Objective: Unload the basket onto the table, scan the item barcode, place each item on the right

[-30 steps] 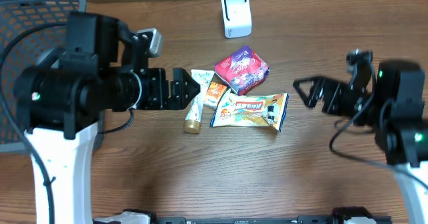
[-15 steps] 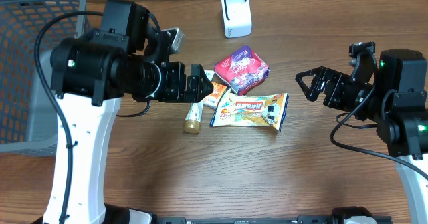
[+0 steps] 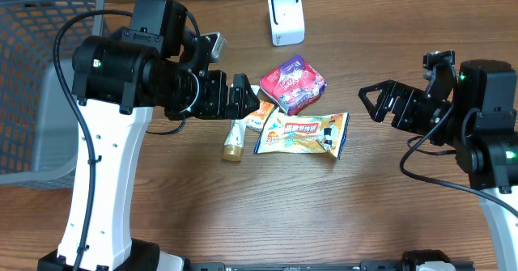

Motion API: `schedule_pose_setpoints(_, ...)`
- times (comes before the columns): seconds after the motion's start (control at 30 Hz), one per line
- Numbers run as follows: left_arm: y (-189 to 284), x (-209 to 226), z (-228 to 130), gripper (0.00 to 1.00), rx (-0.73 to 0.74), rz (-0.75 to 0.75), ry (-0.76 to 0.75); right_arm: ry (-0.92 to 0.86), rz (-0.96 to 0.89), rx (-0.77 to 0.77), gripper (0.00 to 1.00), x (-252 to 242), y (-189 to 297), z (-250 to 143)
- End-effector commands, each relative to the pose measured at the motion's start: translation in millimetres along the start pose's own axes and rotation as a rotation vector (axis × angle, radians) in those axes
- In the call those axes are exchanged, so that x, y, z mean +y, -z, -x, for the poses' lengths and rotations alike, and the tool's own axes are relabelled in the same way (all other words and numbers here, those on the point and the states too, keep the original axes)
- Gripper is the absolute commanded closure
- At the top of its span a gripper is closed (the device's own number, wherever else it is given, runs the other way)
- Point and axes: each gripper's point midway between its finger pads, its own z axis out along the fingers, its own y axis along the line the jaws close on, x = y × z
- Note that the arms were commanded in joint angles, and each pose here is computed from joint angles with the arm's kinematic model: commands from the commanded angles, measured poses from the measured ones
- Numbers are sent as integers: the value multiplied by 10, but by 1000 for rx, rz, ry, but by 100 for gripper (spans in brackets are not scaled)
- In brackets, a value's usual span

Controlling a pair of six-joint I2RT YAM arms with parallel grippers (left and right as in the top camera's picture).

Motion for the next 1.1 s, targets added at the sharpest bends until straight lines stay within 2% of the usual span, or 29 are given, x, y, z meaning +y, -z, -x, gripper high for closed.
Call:
schedule_pose_setpoints(0.0,-47,18,5,0,13,11,22,6,4,-30,0,49,57,88)
schedule_pose_setpoints(0.37,-47,18,5,0,13,11,22,5,-57,-58,0,-55,62,137)
schedule_pose_setpoints(1.07,-47,18,5,0,13,11,22,8,-54,-64,0,-48,63,151)
